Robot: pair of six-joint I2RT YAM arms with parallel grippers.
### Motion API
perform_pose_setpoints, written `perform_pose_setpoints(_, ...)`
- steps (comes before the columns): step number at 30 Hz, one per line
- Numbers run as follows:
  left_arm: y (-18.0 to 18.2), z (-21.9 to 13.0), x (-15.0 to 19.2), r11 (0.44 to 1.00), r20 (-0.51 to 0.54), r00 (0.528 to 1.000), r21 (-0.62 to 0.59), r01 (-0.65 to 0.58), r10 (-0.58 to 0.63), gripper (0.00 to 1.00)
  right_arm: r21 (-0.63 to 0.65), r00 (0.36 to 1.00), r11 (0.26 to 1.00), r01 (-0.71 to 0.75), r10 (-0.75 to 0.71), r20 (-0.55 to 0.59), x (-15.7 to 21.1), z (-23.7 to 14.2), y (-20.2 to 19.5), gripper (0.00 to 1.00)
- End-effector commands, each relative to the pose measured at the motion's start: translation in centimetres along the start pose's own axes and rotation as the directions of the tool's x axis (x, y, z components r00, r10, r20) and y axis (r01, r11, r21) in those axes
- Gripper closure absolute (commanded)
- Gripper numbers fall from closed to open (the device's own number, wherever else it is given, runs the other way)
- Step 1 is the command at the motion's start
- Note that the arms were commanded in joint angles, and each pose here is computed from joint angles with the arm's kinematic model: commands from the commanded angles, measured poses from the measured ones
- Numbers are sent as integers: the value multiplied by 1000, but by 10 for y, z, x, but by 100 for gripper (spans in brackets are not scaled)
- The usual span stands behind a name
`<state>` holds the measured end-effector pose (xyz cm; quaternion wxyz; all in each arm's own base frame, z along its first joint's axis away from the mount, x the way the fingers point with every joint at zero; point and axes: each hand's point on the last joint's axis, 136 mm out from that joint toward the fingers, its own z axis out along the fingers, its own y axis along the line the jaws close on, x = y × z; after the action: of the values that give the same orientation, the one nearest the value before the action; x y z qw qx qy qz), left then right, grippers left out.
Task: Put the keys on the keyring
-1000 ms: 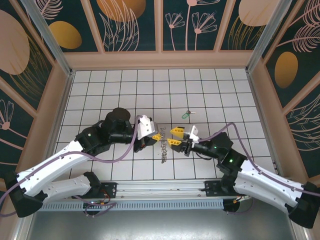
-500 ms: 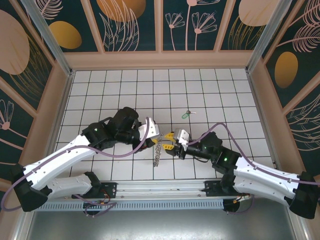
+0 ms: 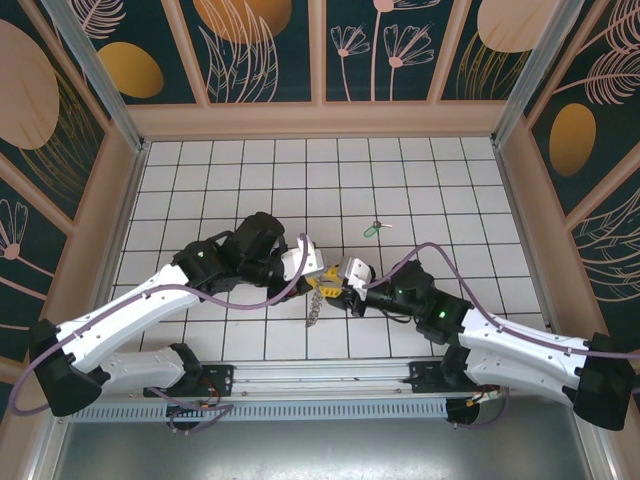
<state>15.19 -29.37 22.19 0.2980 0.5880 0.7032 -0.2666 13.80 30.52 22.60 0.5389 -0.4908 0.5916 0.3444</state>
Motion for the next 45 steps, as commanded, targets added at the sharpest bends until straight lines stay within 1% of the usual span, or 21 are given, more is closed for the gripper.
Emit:
perform_pose_setpoints(1,2,-6,-13,999,22,999,-8,-37,37,100,7,996,999,40,-41,78,-29,0,-2,73)
perform_pose_setpoints(5,2,-6,-14,999,20,999,-7,-43,43,100,4,997,999,42,-42,59,-24,4,-2,84)
perform_pose_setpoints(7,2,-6,-15,999,23,999,-8,-44,45,100,6,998,999,44,-45,54,-23,4,-3,86)
perform_pose_setpoints(9,3,-6,-15,999,24,999,-8,-45,45,100,2,998,999,47,-47,49,-23,5,-2,85)
perform_pose_setpoints(11,2,-6,-15,999,25,999,-7,-44,44,100,-1,998,999,49,-49,41,-22,4,-2,78)
perform_pose_setpoints(13,2,-6,-14,999,25,999,-8,-42,42,100,0,998,999,49,-49,38,-21,4,-2,74)
perform_pose_setpoints(19,2,-7,-15,999,28,999,-8,-41,42,100,-2,998,999,49,-49,31,-19,5,-2,78)
perform_pose_setpoints(25,2,-7,-14,999,23,999,-13,-38,39,100,-15,999,998,53,-53,14,-16,5,0,73)
perform_pose_setpoints(27,3,-7,-14,999,24,999,-16,-38,38,100,-19,999,999,49,-49,8,-14,5,1,76)
perform_pose_setpoints(31,2,-7,-15,999,31,999,-13,-39,40,100,-34,999,998,49,-50,1,-12,6,3,95)
perform_pose_setpoints(33,2,-7,-16,999,32,999,-13,-40,40,100,-41,999,998,49,-49,-6,-11,8,4,100)
perform_pose_setpoints(36,-1,-10,-21,999,70,997,-5,-40,40,100,-48,999,998,46,-46,8,-14,5,5,100)
perform_pose_setpoints(41,-12,-19,-37,999,227,973,23,-35,29,100,-64,993,998,29,-21,120,-37,-12,7,100)
perform_pose_setpoints(42,-12,-20,-38,999,250,968,19,-30,24,99,-67,990,998,21,-11,144,-41,-17,6,100)
perform_pose_setpoints(44,-14,-19,-35,1000,281,960,20,-14,8,88,-78,983,997,9,6,184,-47,-24,5,100)
perform_pose_setpoints(45,-13,-20,-36,1000,302,953,16,-1,-4,79,-87,979,996,1,17,201,-49,-27,5,100)
